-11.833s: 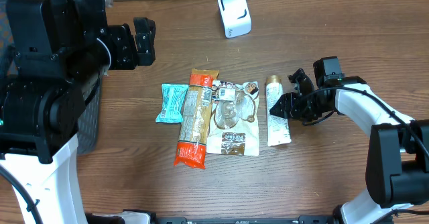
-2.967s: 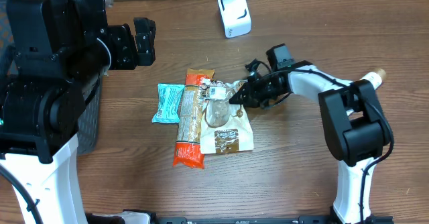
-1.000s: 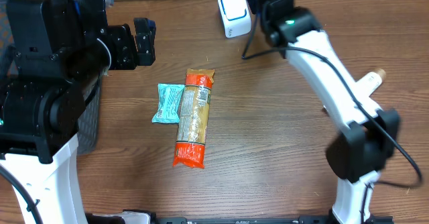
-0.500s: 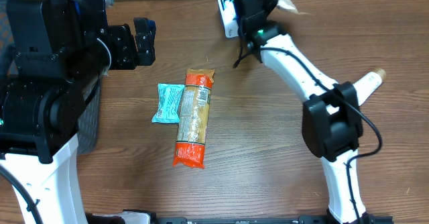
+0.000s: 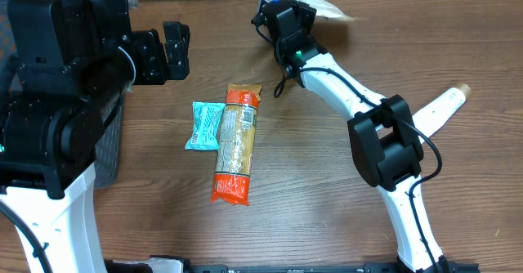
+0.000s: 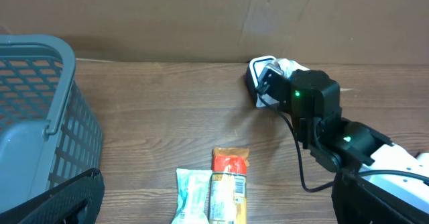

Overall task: Scan the item barcode
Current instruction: 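Hold the snack bag in front of the scanner, then carry the snack bag right and lay it on the table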

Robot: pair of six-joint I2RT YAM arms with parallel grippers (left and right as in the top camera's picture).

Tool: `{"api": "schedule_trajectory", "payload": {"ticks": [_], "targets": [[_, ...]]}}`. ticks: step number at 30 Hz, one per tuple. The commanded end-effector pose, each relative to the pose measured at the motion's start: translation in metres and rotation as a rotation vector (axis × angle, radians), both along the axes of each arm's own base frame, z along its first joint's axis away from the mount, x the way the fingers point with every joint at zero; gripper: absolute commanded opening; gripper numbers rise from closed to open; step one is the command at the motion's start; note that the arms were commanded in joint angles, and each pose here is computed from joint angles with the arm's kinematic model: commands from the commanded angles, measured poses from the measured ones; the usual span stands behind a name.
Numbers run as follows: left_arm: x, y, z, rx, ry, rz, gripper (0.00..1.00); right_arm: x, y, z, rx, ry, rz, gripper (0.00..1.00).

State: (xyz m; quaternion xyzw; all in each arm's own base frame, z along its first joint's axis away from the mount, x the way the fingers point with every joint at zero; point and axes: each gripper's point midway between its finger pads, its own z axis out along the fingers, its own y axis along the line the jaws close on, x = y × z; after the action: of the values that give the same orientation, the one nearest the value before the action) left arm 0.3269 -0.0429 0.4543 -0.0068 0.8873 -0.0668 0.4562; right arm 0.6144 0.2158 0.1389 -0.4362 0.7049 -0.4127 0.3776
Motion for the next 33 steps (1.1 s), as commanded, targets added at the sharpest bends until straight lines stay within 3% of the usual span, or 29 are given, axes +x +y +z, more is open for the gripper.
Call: {"api": "schedule_trajectory", "payload": {"ticks": [1,6,14,19,24,28,33], "targets": [[0.003,0.001,-0.001,0.022,0.0,-0.005,1.0,0.001,-0.005,-0.001,-0.02,-0.01,-0.023,0.04],[0.003,0.001,-0.001,0.022,0.0,-0.005,1.0,-0.002,0.006,0.008,-0.007,-0.03,-0.007,0.04],[0.003,0.001,-0.001,0.022,0.0,-0.005,1.0,-0.023,0.006,0.093,0.231,-0.108,-0.012,0.04],[0.003,0.001,-0.001,0.022,0.0,-0.005,0.99,-0.075,-0.009,0.181,0.616,-0.072,0.009,0.04],[0.003,0.001,-0.001,0.022,0.0,-0.005,1.0,-0.128,-0.037,0.238,1.033,0.003,-0.03,0.04],[0.003,0.001,-0.001,0.022,0.0,-0.005,0.99,-0.169,-0.08,0.254,1.379,0.117,-0.197,0.04],[0.003,0.001,-0.001,0.022,0.0,-0.005,1.0,-0.198,-0.147,0.227,1.632,0.301,-0.481,0.04]]}}
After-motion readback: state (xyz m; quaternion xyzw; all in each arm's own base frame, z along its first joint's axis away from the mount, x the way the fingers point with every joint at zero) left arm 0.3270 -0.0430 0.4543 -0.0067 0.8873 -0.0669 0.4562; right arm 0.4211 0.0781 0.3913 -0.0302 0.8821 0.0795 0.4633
